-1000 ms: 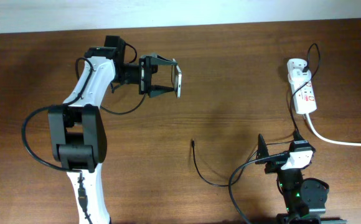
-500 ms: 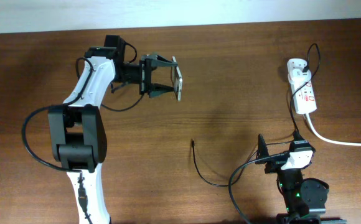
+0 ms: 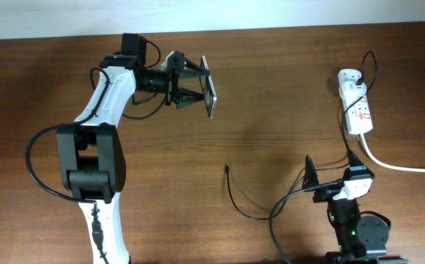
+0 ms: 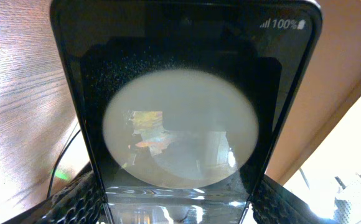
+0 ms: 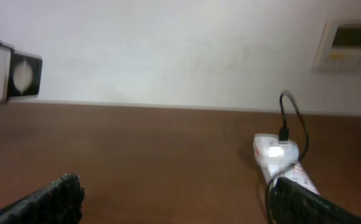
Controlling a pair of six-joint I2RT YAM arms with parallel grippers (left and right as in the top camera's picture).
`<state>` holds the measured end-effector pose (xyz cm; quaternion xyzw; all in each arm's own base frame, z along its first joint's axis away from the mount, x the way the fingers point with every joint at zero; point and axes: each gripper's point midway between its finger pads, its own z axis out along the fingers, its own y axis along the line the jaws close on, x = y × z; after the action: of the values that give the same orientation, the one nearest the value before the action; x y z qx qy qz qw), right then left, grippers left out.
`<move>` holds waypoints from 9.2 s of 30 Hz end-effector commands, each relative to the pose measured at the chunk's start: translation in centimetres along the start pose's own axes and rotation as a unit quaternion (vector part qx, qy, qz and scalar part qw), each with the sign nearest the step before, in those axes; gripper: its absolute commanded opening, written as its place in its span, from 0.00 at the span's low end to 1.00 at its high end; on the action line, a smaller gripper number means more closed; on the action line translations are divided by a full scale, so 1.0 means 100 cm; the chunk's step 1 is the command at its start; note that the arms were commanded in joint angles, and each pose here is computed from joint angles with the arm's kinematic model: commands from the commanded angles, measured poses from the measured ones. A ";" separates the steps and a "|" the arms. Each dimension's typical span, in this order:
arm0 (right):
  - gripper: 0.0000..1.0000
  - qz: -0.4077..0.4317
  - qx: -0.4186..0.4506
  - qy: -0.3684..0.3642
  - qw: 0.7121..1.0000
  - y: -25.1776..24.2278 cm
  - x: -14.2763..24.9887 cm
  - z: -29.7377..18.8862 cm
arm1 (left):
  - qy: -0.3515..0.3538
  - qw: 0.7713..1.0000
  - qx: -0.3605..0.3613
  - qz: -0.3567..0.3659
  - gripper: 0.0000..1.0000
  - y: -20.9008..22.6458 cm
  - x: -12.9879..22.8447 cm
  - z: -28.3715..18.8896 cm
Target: Plug charger to phone and switch on socket
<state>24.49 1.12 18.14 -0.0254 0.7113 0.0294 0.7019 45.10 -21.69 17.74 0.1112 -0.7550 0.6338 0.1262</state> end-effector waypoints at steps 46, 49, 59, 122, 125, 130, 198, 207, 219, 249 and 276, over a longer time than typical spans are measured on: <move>0.99 0.099 -0.269 0.198 0.937 0.110 -0.061 0.161 | -0.043 0.999 -0.010 -0.032 0.00 -0.061 -0.008 0.135; 0.92 0.098 -0.263 0.199 0.939 0.108 -0.061 0.162 | -0.038 0.999 -0.011 -0.029 0.00 -0.061 -0.005 0.139; 0.88 0.139 -0.197 0.216 0.946 0.091 -0.054 0.170 | -0.006 1.000 -0.011 -0.023 0.00 -0.063 0.011 0.152; 0.04 0.255 -0.071 0.229 0.937 0.047 -0.038 0.187 | -0.008 0.999 0.029 0.014 0.99 -0.076 -0.016 0.077; 0.04 0.322 -0.108 0.225 0.913 0.064 -0.051 0.186 | -0.032 0.998 0.037 0.033 0.99 -0.076 -0.030 0.051; 0.04 0.491 -0.105 0.242 0.831 0.076 -0.061 0.185 | -0.057 0.996 0.035 0.056 1.00 -0.076 -0.040 0.044; 0.04 0.672 -0.054 0.201 0.711 0.126 -0.081 0.193 | -0.125 0.990 0.063 0.021 0.56 -0.109 -0.035 0.129; 0.04 0.671 -0.047 0.207 0.711 0.126 -0.077 0.192 | -0.125 0.990 0.063 0.021 0.13 -0.109 -0.035 0.129; 0.30 0.671 -0.047 0.207 0.711 0.126 -0.077 0.192 | -0.121 0.990 0.062 0.021 0.00 -0.109 -0.034 0.130; 1.00 0.321 -0.152 0.395 0.847 0.152 0.010 0.132 | -0.067 0.976 0.082 0.193 0.00 -0.097 -0.048 -0.064; 0.99 -0.021 -0.020 0.616 0.787 0.197 0.107 0.053 | -0.112 0.970 0.081 0.199 0.00 -0.097 -0.063 -0.082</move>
<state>28.29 19.65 7.83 -0.0721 0.9898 -0.0143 0.1217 54.52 -15.75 25.47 0.0475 -0.7185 0.6887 -0.0845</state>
